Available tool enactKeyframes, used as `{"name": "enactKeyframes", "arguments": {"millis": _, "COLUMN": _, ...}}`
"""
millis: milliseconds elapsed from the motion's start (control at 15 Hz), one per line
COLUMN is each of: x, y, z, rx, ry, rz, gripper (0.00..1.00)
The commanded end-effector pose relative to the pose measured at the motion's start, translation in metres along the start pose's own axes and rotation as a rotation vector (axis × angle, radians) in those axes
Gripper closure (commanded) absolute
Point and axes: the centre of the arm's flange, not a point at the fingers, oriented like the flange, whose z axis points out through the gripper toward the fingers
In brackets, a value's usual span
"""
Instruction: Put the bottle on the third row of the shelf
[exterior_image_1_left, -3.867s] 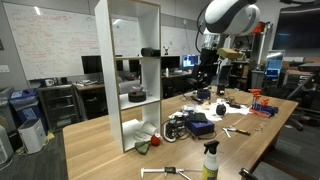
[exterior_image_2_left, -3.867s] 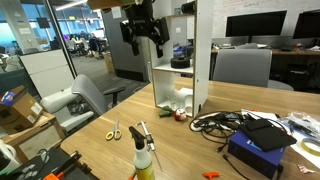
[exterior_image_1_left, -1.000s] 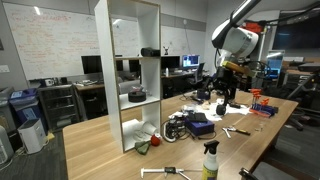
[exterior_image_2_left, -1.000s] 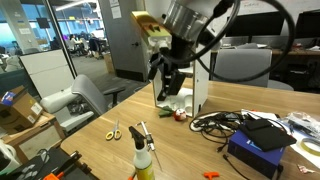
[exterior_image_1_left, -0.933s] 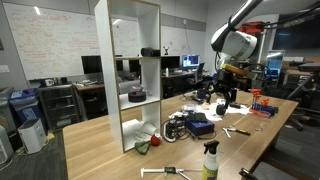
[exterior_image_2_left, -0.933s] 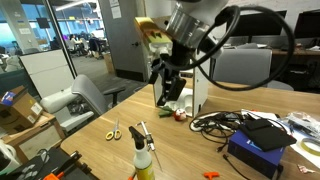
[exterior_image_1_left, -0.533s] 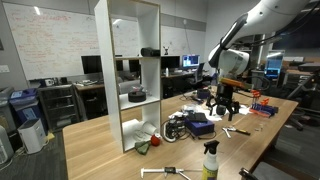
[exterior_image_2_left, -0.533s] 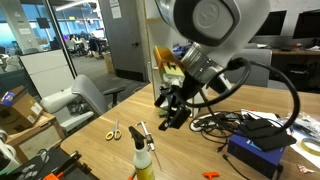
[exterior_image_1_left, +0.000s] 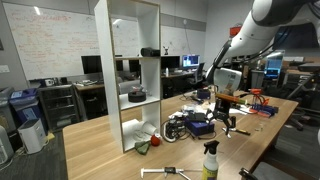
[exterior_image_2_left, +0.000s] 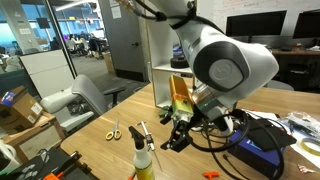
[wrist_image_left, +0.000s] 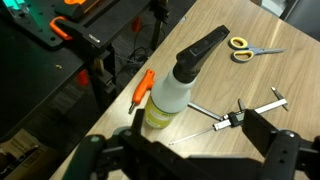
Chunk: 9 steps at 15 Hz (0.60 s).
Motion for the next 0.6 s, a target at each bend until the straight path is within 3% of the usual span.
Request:
{"name": "enactKeyframes", "arguments": {"millis": 0, "x": 0.019, "y": -0.006, "z": 0.024, "rx": 0.056, "ry": -0.055, "rz": -0.004, "gripper": 0.0}}
{"name": "enactKeyframes", "arguments": {"millis": 533, "x": 0.027, "y": -0.011, "z": 0.091, "rx": 0.089, "ry": -0.134, "rz": -0.043, "gripper": 0.0}}
